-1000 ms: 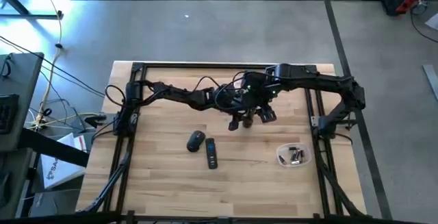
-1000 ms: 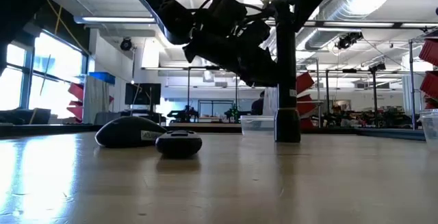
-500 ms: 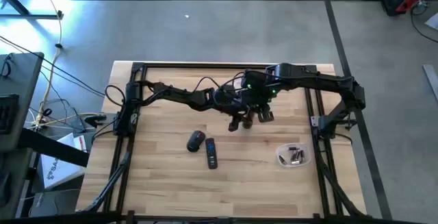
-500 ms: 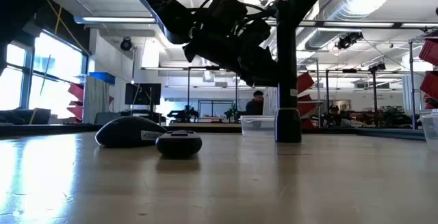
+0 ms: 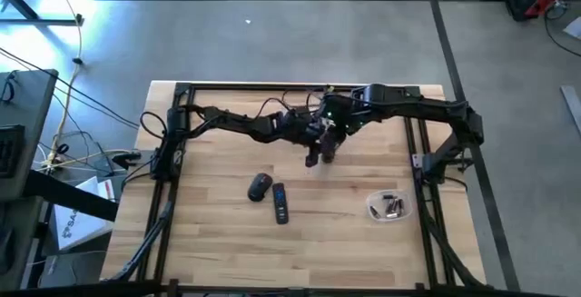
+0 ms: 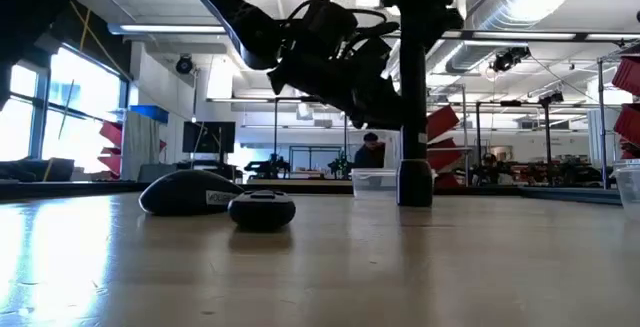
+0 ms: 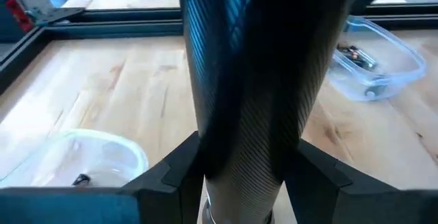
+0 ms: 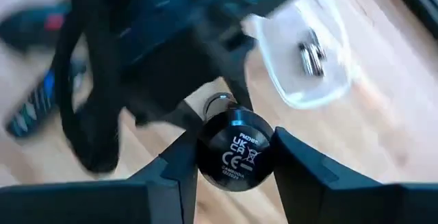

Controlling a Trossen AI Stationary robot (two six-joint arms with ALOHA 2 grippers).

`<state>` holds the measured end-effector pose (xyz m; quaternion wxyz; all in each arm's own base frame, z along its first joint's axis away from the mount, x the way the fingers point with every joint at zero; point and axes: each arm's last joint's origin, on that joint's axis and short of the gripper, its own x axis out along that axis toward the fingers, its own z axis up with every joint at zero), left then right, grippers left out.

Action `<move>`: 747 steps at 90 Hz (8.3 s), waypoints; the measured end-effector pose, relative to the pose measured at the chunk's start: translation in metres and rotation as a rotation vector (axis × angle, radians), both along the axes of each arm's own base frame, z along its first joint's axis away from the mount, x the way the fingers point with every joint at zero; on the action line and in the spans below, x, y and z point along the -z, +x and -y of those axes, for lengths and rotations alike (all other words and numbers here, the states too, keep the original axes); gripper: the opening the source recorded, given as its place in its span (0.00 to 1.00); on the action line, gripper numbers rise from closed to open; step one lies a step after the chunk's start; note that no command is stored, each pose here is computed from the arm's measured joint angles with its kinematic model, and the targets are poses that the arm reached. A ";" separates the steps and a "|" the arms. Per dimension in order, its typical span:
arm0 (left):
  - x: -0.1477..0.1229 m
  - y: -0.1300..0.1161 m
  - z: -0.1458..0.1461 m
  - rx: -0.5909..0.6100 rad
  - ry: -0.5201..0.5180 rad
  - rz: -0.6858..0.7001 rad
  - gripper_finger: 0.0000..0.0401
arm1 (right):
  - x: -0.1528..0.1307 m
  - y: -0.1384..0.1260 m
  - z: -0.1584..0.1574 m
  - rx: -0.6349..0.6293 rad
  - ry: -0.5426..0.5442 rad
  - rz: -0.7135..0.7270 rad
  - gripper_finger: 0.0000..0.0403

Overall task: Insert battery
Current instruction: Close the flashlight using its cover

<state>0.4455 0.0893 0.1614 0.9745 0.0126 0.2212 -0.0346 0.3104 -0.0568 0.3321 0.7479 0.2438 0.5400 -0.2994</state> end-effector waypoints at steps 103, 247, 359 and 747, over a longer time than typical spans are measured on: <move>0.000 -0.001 0.000 0.062 -0.002 0.008 0.35 | -0.010 -0.008 0.001 -0.982 -0.177 -0.066 0.52; -0.001 -0.001 -0.002 0.022 0.008 0.002 0.35 | 0.007 0.008 0.023 0.009 0.199 0.081 0.29; -0.001 0.000 0.003 0.047 -0.033 0.005 0.35 | -0.007 -0.010 0.025 -1.037 -0.055 0.028 0.33; -0.049 -0.178 0.014 -0.174 0.143 0.156 0.47 | 0.063 -0.053 -0.033 -0.372 -0.350 0.723 0.30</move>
